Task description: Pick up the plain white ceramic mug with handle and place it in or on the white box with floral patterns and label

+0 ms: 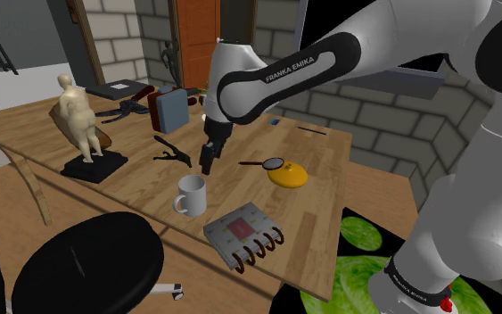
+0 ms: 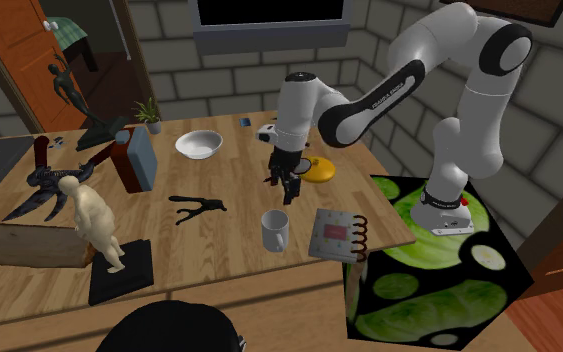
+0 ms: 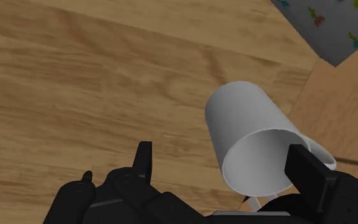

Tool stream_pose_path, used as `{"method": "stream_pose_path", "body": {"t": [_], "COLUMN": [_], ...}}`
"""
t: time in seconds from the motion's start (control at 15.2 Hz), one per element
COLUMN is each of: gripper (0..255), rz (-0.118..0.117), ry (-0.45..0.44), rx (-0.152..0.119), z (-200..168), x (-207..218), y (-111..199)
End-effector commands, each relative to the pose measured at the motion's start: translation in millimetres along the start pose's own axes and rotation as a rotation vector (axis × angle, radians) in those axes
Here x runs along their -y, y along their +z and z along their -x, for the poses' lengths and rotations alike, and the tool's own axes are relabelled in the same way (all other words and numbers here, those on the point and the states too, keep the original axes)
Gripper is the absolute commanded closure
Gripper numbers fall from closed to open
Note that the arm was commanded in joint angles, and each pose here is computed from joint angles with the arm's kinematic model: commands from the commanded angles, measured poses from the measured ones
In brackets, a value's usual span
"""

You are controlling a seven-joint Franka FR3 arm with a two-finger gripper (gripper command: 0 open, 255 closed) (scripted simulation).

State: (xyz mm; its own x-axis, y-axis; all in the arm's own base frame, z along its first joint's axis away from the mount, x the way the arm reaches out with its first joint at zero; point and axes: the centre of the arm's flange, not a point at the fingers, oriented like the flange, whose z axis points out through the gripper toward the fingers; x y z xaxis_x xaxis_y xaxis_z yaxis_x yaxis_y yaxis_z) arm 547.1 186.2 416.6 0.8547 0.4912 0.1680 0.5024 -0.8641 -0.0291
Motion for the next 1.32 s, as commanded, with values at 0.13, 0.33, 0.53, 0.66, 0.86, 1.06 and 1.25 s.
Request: {"method": "stream_pose_path", "body": {"t": [0.13, 0.33, 0.53, 0.66, 0.86, 1.06, 1.25], "gripper": [0, 0, 0, 0, 0, 0, 255], "rz": [-0.004, -0.004, -0.004, -0.004, -0.004, -0.004, -0.004], "ry": [-0.051, -0.051, -0.051, -0.051, -0.051, -0.051, -0.051], "rx": [0.001, 0.001, 0.001, 0.001, 0.001, 0.001, 0.001], "z": [-34.5, -34.4, -34.4, -34.3, -34.4, -34.4, -34.4], "x": [15.4, 15.4, 15.5, 15.6, 15.5, 15.5, 15.5], "y": [36.9, 52.8, 68.6, 76.9, 76.9, 76.9, 76.9]}}
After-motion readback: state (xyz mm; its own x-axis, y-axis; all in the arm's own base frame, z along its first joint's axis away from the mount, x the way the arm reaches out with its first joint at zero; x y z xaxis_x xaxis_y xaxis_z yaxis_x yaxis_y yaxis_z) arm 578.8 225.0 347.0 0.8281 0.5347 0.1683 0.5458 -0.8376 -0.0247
